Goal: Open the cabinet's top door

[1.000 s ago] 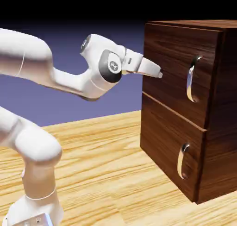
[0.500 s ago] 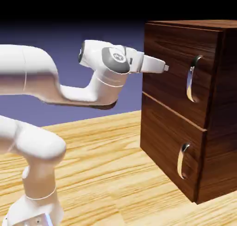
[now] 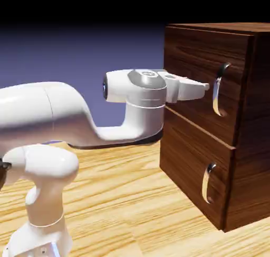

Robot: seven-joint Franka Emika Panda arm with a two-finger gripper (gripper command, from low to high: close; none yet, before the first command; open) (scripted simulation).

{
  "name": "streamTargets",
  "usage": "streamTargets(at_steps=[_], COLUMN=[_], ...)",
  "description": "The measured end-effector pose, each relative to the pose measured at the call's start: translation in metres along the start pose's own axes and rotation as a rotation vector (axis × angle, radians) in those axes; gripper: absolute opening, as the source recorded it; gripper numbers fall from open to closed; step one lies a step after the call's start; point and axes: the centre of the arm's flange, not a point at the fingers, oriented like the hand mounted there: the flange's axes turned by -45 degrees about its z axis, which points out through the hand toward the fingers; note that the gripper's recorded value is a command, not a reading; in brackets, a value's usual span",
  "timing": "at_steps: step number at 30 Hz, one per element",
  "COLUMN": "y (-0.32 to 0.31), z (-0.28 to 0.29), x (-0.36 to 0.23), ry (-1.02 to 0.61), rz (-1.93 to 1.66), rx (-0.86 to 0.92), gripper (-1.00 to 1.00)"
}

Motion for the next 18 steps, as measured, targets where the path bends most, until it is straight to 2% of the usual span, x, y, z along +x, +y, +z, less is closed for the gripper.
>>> streamTargets(at_steps=[6,10,11,13,18], y=[0.015,0.016,0.015,0.015,-0.003], z=[0.013,0.054,0.063,0.063,0.020], x=[-0.021,-0.019,-0.019,-0.019,-0.020], ry=[0.040,0.040,0.040,0.040,0.039], rz=[0.023,0.024,0.023,0.023,0.024], rx=[0.004,0.005,0.004,0.004,-0.102], gripper=[0.00,0.00,-1.00,-1.00,-1.00])
